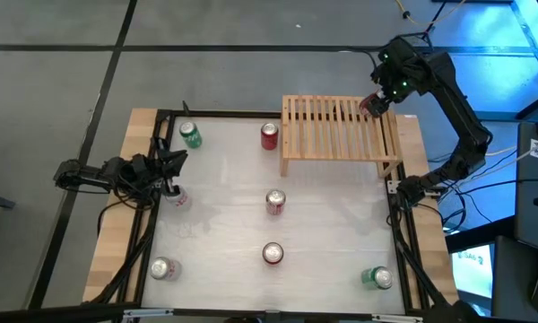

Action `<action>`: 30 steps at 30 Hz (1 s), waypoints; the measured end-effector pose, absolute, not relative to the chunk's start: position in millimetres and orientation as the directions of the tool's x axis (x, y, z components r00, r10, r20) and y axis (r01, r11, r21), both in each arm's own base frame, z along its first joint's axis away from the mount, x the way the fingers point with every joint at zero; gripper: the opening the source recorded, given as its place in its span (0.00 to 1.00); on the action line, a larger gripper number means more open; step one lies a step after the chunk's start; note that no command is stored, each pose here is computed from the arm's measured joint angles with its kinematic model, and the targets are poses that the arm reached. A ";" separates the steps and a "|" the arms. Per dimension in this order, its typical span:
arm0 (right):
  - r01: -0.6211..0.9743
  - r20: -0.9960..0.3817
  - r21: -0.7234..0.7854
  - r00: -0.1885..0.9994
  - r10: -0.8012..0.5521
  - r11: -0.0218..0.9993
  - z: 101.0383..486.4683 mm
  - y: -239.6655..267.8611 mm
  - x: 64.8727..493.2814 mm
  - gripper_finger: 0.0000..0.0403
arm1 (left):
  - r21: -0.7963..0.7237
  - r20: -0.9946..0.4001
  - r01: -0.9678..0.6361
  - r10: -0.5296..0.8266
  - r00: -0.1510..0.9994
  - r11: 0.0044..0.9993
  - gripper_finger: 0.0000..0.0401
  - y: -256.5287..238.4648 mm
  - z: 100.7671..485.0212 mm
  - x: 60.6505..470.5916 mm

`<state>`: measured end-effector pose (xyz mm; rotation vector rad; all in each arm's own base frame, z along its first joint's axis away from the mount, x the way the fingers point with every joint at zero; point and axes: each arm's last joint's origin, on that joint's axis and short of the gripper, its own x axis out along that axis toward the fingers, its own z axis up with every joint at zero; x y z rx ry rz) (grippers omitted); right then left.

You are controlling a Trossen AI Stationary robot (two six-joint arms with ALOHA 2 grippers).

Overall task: Place canned beverage on shelf
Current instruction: Put the right red white soda can on the shelf

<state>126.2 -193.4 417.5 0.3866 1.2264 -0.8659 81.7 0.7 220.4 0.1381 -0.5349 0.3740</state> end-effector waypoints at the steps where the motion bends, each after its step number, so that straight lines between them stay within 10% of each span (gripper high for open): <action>1: 0.749 -0.928 -0.185 0.081 -0.365 0.636 417.3 -193.5 126.1 0.69 | 0.033 0.519 -0.382 0.311 0.796 0.923 0.10 0.6 220.3 81.8; 20: 0.708 -0.947 -0.176 0.067 -0.313 0.684 402.9 -194.9 127.8 0.70 | 0.036 0.512 -0.380 0.309 0.801 0.924 0.10 0.5 219.5 82.4; 30: 0.697 -0.952 -0.163 0.075 -0.297 0.699 401.7 -194.9 128.3 0.86 | 0.041 0.513 -0.379 0.306 0.802 0.925 0.10 0.4 219.5 82.4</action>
